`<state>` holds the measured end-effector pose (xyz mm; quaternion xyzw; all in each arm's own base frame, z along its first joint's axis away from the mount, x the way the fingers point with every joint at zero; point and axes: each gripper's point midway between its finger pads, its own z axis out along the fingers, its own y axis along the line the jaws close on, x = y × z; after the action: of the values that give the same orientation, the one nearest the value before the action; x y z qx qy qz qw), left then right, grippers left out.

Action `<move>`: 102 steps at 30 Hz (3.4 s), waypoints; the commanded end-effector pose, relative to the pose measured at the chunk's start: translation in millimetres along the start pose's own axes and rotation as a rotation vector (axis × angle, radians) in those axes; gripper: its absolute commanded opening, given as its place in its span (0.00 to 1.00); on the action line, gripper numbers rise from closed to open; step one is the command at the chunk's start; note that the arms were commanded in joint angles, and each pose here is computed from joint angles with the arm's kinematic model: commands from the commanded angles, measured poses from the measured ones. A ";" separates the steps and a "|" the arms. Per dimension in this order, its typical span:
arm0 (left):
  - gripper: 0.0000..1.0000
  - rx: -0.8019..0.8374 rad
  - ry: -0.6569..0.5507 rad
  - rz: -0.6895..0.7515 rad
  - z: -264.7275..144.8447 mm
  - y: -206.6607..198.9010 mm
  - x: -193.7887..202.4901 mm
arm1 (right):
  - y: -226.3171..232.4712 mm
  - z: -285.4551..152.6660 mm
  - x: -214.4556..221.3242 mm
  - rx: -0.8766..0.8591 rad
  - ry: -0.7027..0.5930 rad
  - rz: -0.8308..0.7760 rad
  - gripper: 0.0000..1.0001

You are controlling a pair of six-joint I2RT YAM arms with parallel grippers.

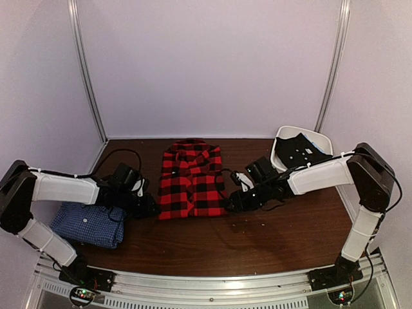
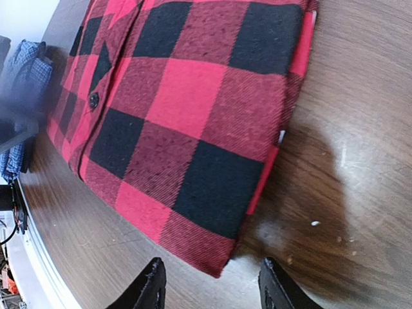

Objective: Fold and stack the long sleeve shirts
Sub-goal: Pick up the 2/3-rectangle-folded shirt from the center of the board, then fold the 2/3-rectangle-folded shirt at the center of the board.

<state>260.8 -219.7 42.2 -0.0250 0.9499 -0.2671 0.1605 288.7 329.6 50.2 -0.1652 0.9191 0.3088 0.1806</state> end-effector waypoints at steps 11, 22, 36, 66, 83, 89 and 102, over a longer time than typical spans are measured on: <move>0.33 0.011 -0.026 -0.037 -0.4 4.6 8.1 | 1.7 12.7 9.2 0.018 -0.004 0.003 0.50; 0.33 0.001 -0.010 -0.036 8.2 9.0 12.3 | -1.7 19.0 19.7 0.022 0.005 0.012 0.49; 0.28 -0.008 0.003 -0.032 15.9 8.7 15.3 | -7.8 20.1 21.7 0.039 -0.018 0.039 0.43; 0.00 0.023 0.027 0.000 16.7 -1.6 21.5 | 0.5 19.7 22.5 -0.030 -0.058 0.109 0.09; 0.00 -0.005 0.043 0.055 -18.2 -6.0 62.8 | 12.2 -18.5 68.4 0.017 -0.032 0.053 0.00; 0.00 0.010 0.023 0.073 -36.1 -15.7 84.1 | 23.0 -42.8 83.4 0.029 -0.055 0.048 0.00; 0.00 0.015 -0.143 0.217 -91.7 -80.6 6.6 | 79.6 -88.1 -4.1 0.022 -0.166 -0.086 0.00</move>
<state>181.0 -238.1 108.3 0.0412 0.9449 -0.2583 0.1971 201.4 327.4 118.8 -0.1653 0.9043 0.3226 0.2257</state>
